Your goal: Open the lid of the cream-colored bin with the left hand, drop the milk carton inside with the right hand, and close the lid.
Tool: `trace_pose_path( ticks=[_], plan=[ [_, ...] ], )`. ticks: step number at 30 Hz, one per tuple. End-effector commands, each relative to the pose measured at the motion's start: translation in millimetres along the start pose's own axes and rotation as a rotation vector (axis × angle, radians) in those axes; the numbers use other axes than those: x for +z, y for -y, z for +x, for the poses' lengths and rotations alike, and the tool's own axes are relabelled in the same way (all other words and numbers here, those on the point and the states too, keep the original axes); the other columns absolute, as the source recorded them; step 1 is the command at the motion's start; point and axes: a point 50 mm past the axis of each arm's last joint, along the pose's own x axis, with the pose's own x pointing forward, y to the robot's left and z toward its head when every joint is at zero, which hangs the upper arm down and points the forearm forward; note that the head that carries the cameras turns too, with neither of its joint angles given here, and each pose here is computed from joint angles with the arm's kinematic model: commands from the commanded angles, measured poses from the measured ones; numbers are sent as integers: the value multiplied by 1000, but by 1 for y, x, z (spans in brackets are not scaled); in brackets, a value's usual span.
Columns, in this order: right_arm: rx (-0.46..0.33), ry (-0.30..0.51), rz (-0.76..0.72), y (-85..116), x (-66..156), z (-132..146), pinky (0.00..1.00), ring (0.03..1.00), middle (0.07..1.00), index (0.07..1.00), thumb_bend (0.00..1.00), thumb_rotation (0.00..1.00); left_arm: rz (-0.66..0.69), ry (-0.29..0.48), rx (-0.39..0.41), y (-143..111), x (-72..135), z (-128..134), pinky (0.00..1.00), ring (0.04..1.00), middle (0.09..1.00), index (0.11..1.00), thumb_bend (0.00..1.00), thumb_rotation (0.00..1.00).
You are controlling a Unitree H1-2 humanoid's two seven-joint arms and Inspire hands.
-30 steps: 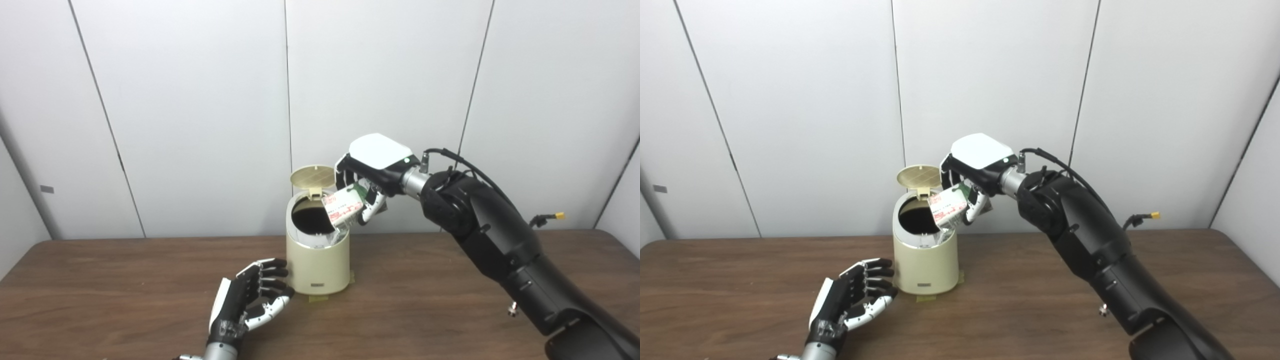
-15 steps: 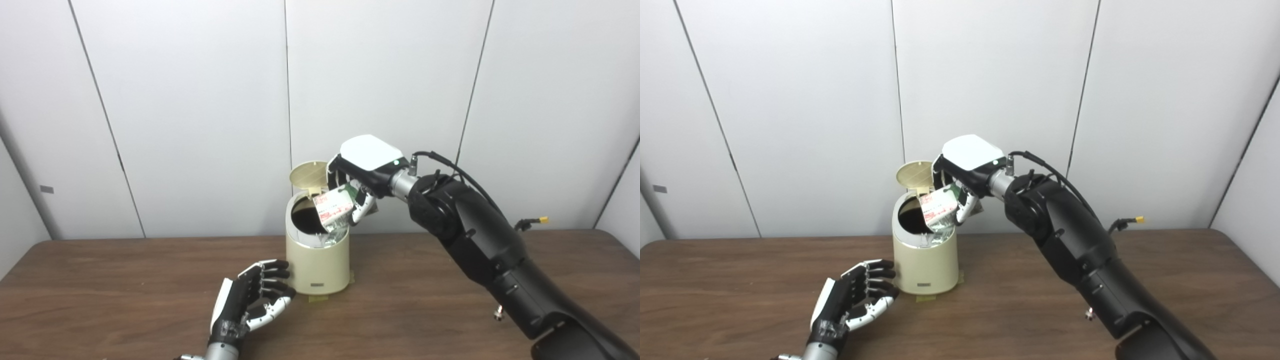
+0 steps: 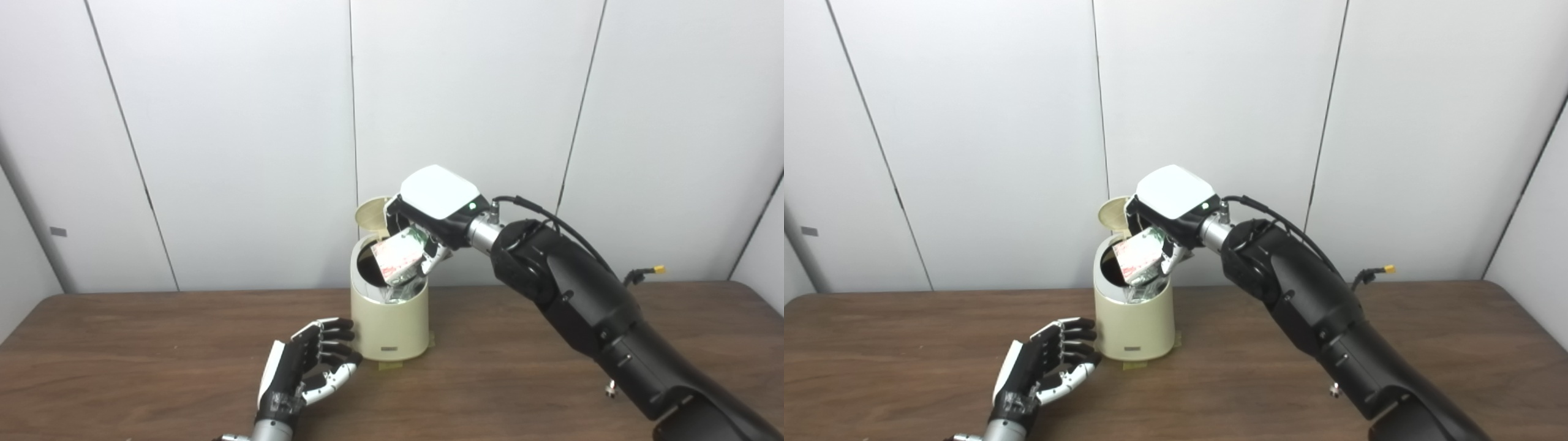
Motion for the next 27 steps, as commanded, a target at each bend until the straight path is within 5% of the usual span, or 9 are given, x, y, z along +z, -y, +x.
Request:
trace_pose_path(
  ticks=[1,18,27],
  plan=[
    [-120,50,-75,34,-4,9,327,404,505,509,498,0,-11,79,-6,1,19,11,568,616,673,685,503,0],
    [-140,211,-289,25,4,7,352,407,492,509,500,0,3,74,-8,-1,19,9,571,610,661,681,507,0],
    [-126,163,-320,20,2,11,326,412,509,507,498,0,18,70,-10,-3,18,6,584,613,655,683,505,0]
  ],
)
